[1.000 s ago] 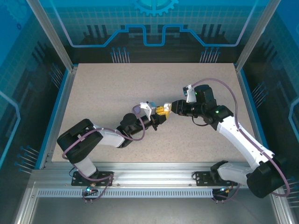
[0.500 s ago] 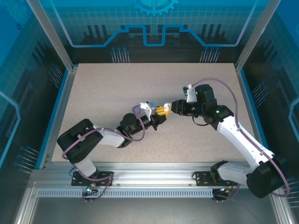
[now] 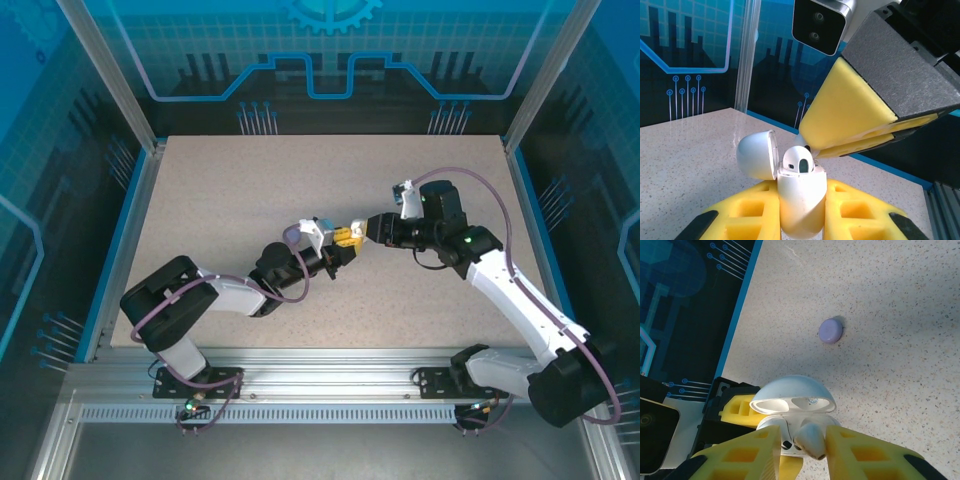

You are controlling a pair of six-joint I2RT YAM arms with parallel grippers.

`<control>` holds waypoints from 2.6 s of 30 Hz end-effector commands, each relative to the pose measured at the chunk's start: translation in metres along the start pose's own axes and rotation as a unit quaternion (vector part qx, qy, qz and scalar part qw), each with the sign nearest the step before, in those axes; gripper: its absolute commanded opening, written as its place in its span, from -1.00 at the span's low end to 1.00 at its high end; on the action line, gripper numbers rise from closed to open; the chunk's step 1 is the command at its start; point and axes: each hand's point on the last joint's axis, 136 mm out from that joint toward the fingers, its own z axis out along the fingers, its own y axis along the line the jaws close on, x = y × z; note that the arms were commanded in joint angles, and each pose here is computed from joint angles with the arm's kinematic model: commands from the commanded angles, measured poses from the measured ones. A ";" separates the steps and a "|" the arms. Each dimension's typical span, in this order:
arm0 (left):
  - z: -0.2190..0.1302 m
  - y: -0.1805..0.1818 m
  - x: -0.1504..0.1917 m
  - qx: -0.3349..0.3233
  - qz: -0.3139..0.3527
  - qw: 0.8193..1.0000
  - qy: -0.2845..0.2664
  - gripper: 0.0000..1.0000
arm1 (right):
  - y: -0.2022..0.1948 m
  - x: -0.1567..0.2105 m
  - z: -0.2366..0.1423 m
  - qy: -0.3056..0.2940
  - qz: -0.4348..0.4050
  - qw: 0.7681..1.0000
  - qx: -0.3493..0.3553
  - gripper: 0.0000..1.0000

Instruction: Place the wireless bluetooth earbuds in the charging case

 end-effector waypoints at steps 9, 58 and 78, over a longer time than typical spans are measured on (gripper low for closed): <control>-0.002 -0.018 -0.044 0.031 0.027 0.997 -0.064 -0.60 | 0.000 -0.003 -0.011 -0.013 -0.003 1.000 -0.006 -0.32; -0.021 -0.049 -0.078 0.087 0.019 0.991 -0.095 -0.61 | 0.049 0.030 -0.062 -0.066 -0.483 0.861 -0.147 0.65; -0.024 -0.049 -0.079 0.083 0.028 0.991 -0.097 -0.60 | 0.068 0.001 -0.045 -0.038 -0.478 0.849 -0.223 0.54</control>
